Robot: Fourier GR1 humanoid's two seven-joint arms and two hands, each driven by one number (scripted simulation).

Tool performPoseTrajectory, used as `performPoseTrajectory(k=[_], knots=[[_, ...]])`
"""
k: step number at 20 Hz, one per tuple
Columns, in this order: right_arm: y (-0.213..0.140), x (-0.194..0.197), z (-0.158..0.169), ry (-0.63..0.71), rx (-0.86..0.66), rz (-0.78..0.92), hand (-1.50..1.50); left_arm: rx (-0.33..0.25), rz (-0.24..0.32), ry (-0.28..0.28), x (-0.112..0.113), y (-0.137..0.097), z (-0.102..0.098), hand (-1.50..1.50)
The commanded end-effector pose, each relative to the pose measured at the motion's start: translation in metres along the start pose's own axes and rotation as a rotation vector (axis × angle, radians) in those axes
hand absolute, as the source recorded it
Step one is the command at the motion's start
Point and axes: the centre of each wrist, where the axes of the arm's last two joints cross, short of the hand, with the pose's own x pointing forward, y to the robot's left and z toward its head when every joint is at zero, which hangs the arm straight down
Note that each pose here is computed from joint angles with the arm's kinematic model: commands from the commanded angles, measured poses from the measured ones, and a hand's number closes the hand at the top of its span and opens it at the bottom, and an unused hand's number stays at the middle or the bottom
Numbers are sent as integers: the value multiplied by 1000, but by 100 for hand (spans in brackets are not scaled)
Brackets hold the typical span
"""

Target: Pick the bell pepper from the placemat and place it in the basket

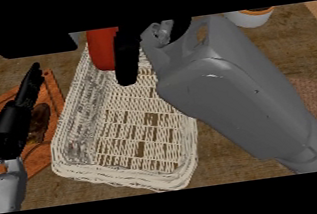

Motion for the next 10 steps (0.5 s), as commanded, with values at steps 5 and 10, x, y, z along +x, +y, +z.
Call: performPoseTrajectory(k=[5, 10], knots=[[7, 4, 4, 76, 163, 22, -150, -2, 4, 3, 3, 9, 9, 0], [5, 2, 6, 47, 143, -100, -150, 0, 9, 10, 1, 13, -1, 0]])
